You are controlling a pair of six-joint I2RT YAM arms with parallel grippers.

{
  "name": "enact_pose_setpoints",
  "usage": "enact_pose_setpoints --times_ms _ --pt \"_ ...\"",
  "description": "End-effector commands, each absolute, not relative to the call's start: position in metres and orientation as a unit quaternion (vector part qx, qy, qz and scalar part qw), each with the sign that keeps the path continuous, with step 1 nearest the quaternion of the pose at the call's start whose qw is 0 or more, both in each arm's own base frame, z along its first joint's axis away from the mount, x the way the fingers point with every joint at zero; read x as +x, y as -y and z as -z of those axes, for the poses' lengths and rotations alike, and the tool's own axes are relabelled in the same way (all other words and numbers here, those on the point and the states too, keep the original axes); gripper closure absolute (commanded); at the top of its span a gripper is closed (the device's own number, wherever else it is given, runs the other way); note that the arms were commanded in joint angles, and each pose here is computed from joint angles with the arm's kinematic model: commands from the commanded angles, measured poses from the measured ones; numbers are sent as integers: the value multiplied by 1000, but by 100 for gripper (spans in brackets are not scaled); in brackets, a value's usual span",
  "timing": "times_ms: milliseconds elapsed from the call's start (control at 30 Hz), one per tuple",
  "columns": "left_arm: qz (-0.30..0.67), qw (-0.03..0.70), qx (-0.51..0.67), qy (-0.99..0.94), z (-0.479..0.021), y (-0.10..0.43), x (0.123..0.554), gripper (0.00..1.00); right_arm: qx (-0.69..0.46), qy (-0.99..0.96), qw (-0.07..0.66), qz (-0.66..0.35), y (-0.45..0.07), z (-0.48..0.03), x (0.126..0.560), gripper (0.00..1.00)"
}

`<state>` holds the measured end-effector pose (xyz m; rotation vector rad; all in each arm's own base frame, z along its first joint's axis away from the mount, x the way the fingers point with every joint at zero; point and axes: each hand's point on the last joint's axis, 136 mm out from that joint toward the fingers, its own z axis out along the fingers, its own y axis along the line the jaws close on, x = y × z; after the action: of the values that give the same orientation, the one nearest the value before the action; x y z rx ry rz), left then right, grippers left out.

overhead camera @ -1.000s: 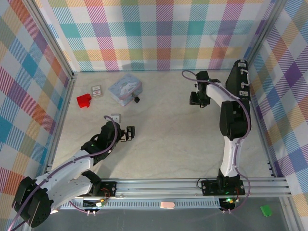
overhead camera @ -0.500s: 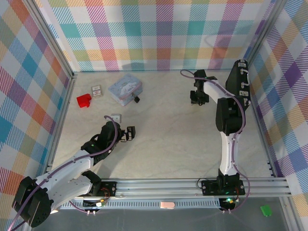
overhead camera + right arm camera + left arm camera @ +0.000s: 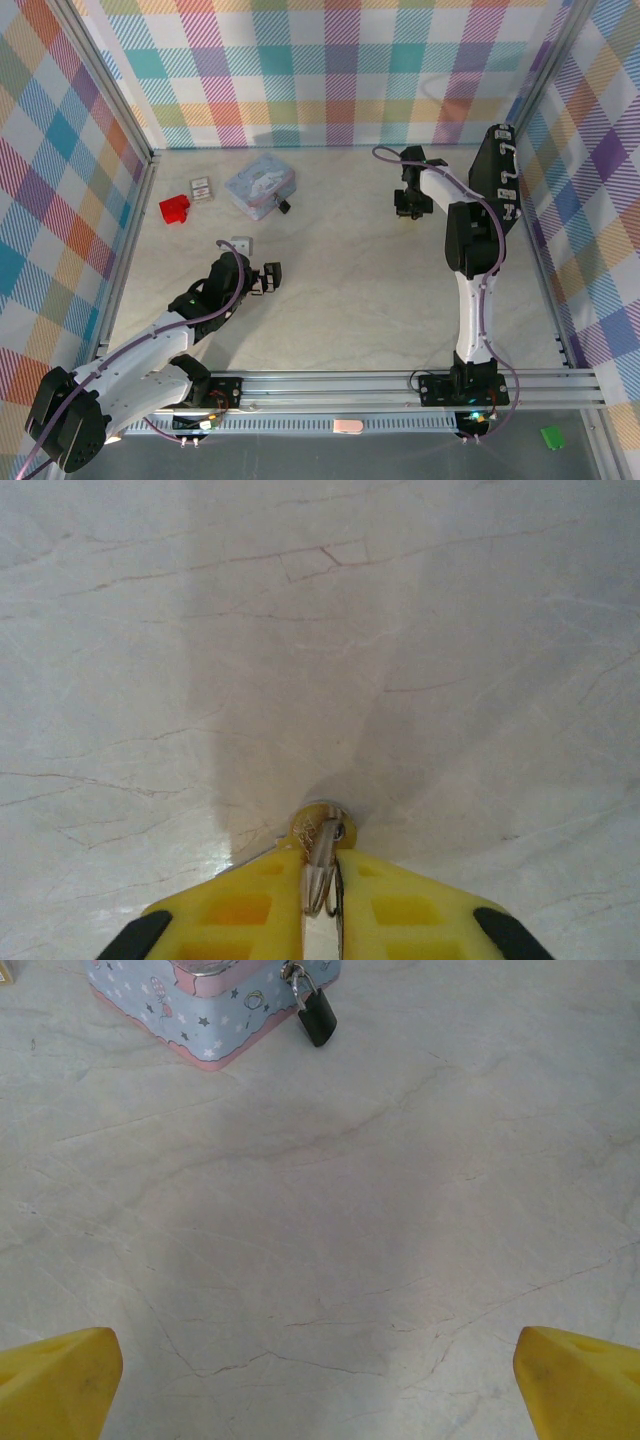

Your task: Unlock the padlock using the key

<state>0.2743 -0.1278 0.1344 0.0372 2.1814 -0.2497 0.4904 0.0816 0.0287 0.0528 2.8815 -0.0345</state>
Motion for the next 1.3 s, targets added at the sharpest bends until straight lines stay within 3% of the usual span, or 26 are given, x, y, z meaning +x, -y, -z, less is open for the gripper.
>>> enact_pose_setpoints --times_ms 0,167,300,600,967,1267 --pt "115 470 25 -875 -143 134 276 0 15 -993 116 16 -84 -24 488 89" --pt "112 468 24 -876 -142 134 277 0 8 -990 142 1 -93 -48 483 99" --pt "118 464 28 -877 -141 137 277 0 1 -984 172 -43 -110 -78 465 100" --pt "161 445 48 -880 -137 160 274 0 27 -926 241 -290 -173 -161 388 100" --pt "485 374 -96 -785 -203 237 260 0 -2 -843 314 -437 -217 -227 283 100" --pt "575 266 -210 -744 -204 277 253 0 -29 -811 327 -483 -240 -241 251 100"
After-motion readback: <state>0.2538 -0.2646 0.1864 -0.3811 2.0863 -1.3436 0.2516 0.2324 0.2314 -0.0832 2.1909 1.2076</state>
